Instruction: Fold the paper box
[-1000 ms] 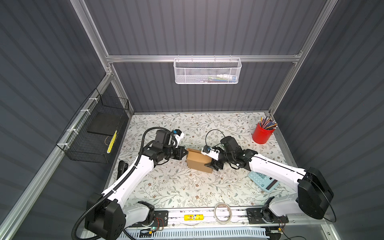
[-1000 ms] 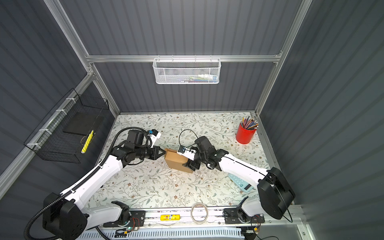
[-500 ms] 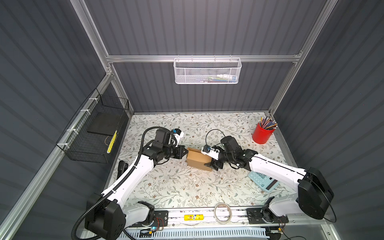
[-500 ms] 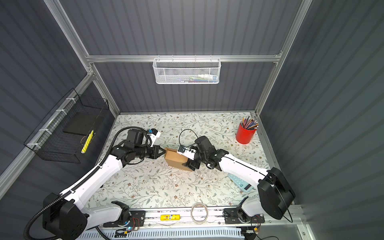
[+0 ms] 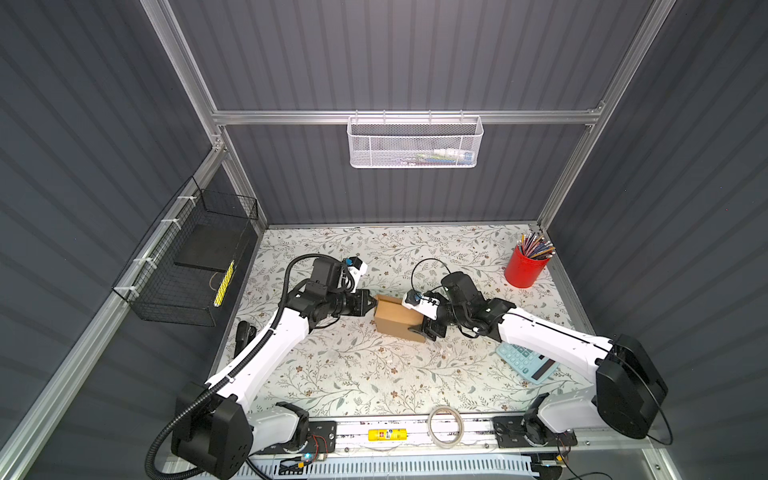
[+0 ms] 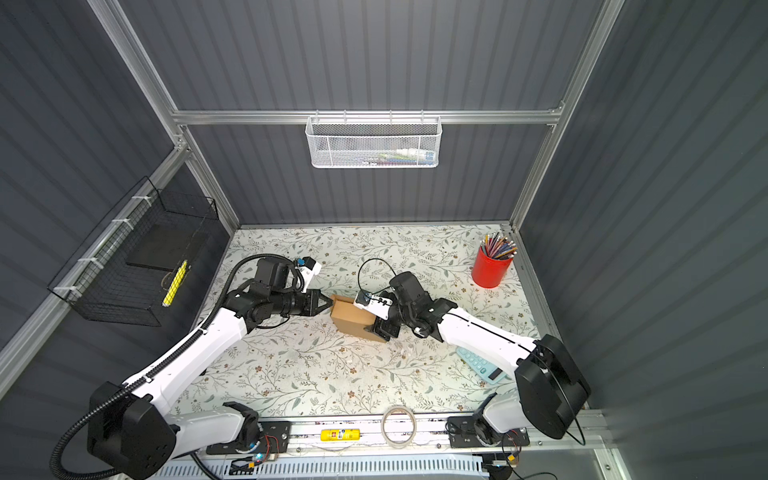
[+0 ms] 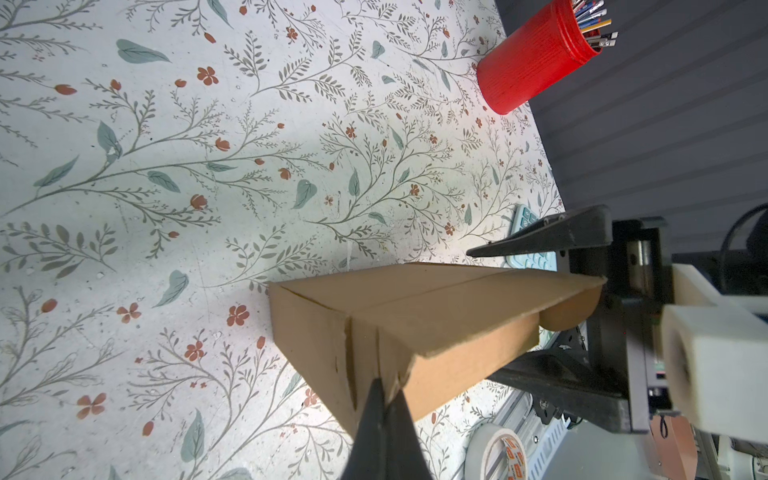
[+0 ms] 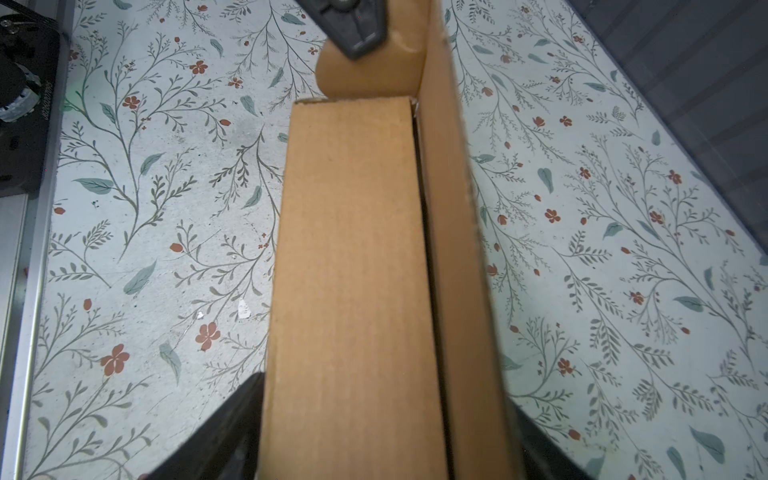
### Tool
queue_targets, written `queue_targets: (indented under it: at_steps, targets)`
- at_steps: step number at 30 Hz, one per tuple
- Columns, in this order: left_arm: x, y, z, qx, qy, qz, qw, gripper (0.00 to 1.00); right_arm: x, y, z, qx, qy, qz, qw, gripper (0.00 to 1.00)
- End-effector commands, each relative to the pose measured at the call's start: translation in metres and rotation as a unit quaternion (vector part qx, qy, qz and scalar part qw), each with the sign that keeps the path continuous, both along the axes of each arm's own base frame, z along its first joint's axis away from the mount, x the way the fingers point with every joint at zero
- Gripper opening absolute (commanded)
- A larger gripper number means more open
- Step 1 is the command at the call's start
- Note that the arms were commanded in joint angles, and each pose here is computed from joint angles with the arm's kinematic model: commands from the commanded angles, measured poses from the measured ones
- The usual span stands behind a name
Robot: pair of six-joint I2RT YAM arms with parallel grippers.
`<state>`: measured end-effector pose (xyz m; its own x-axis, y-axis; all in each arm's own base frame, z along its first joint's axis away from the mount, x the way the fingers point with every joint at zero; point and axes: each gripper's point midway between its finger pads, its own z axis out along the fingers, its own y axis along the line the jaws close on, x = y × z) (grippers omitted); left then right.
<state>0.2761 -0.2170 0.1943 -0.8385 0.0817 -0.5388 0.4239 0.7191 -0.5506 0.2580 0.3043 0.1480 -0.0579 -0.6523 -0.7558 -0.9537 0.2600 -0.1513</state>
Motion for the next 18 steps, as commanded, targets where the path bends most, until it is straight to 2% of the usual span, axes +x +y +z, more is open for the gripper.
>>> queue_targets:
  at_steps: [1,18]
  targets:
    - [0.003,-0.012,0.018,-0.031,-0.005,-0.01,0.999,0.0,-0.001,0.001,-0.001,0.0,0.004,0.005,1.0,0.77]
    - [0.006,-0.012,0.004,-0.031,0.02,0.006,0.999,0.0,-0.001,0.002,-0.005,-0.004,0.011,0.006,1.0,0.76]
